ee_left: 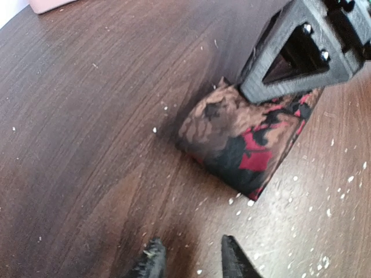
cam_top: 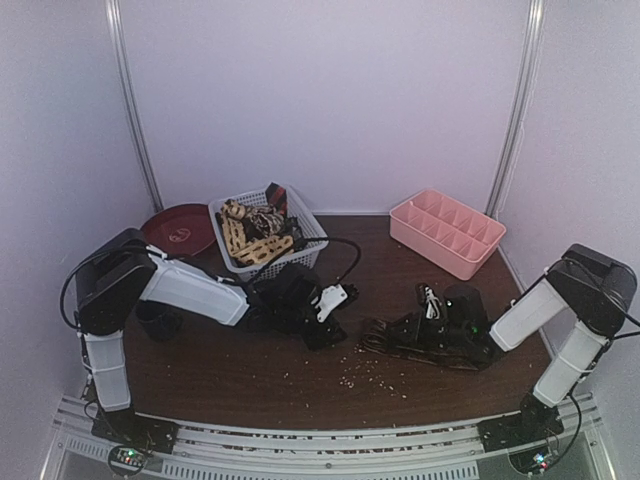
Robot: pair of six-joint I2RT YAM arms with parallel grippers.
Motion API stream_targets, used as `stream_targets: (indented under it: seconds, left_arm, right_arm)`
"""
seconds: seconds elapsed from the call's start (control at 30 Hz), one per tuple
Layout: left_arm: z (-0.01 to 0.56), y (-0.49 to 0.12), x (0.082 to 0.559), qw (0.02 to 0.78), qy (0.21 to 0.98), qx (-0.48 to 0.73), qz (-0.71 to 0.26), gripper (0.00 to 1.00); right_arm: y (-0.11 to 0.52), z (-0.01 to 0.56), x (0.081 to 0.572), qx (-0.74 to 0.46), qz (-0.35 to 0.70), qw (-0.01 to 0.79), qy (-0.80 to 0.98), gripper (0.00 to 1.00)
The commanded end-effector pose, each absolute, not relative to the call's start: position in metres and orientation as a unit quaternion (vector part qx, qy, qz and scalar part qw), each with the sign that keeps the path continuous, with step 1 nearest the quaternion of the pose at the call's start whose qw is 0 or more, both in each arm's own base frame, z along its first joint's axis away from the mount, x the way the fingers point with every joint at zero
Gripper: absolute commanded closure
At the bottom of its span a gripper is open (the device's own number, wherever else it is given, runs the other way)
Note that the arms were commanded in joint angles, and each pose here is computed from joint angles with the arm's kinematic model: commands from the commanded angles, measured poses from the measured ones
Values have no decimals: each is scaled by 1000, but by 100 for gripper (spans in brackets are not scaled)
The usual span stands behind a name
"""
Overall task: Roll the ties
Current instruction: Roll the tie at the center of the board.
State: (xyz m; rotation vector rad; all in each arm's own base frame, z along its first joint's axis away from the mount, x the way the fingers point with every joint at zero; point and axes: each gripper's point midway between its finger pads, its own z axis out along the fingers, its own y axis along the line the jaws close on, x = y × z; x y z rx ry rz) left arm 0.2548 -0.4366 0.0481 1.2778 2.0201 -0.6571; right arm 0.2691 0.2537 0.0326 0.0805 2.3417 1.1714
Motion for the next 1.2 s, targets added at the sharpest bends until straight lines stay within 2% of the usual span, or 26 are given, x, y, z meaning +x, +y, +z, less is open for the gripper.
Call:
stream_targets:
  seconds: [0.0, 0.1, 0.27, 0.7, 0.9, 1.0, 1.17]
  left_arm:
    - [63, -450, 259, 349, 764, 456, -295, 71]
    - [58, -449, 260, 349, 771, 445, -293, 78]
    - [56, -444, 266, 357, 788, 413, -286, 84]
    - [53, -433, 277, 343, 834, 331, -277, 84]
    - [34, -427, 266, 309, 852, 309, -288, 92]
    - [37, -423, 254, 297, 852, 300, -310, 91]
    - [72, -432, 249, 306, 832, 297, -355, 80]
  right_arm:
    - [250, 23, 263, 34, 413, 236, 879, 74]
    - [256, 36, 264, 33, 417, 246, 875, 74]
    - [265, 40, 259, 40, 396, 248, 883, 74]
    - [271, 24, 238, 52, 361, 256, 895, 75]
    - [277, 30, 233, 50, 368, 269, 889, 75]
    - [283, 36, 233, 34, 362, 269, 892, 74]
    - [288, 43, 236, 32, 361, 274, 891, 74]
